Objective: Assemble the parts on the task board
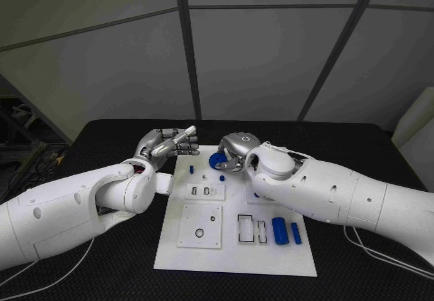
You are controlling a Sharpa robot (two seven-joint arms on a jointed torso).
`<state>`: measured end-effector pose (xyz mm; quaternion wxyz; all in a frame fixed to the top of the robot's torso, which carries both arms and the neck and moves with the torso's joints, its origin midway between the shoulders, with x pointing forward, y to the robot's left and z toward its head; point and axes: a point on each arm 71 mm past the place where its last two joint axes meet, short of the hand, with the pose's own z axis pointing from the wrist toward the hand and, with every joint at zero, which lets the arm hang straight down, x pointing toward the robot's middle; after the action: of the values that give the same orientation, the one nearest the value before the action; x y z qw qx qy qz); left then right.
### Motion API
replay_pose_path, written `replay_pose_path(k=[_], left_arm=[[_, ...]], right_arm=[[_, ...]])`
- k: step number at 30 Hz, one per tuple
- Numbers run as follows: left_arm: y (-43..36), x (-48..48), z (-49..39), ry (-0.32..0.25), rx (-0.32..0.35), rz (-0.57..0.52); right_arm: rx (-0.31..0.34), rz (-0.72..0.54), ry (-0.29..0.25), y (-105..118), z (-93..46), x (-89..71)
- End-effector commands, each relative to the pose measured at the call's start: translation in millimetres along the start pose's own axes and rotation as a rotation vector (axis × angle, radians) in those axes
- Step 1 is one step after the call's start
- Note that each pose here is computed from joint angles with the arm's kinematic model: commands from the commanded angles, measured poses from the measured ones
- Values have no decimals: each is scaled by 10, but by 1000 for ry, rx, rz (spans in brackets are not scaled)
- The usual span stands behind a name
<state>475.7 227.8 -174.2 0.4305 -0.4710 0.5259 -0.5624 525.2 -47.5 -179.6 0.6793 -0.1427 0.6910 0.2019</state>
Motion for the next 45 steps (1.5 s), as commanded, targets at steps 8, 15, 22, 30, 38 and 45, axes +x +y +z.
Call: replay_pose_path(k=[8,15,22,30,38,45], left_arm=[[-15,9,7,7,11,4],[-13,8,8,6,10,4],[-13,5,8,6,9,5],[-13,-17,6,2,9,6],[-10,-69,4,-6,7,11],[-3,-107,5,-11,6,13]], right_arm=[[3,27,60,-20,-5,37],[14,45,87,-63,-15,56],[30,62,17,-140,-42,3],[-30,172,-197,-302,-218,-183],[-4,337,-106,-855,-575,-252],[51,477,-38,-1455,-870,-329]])
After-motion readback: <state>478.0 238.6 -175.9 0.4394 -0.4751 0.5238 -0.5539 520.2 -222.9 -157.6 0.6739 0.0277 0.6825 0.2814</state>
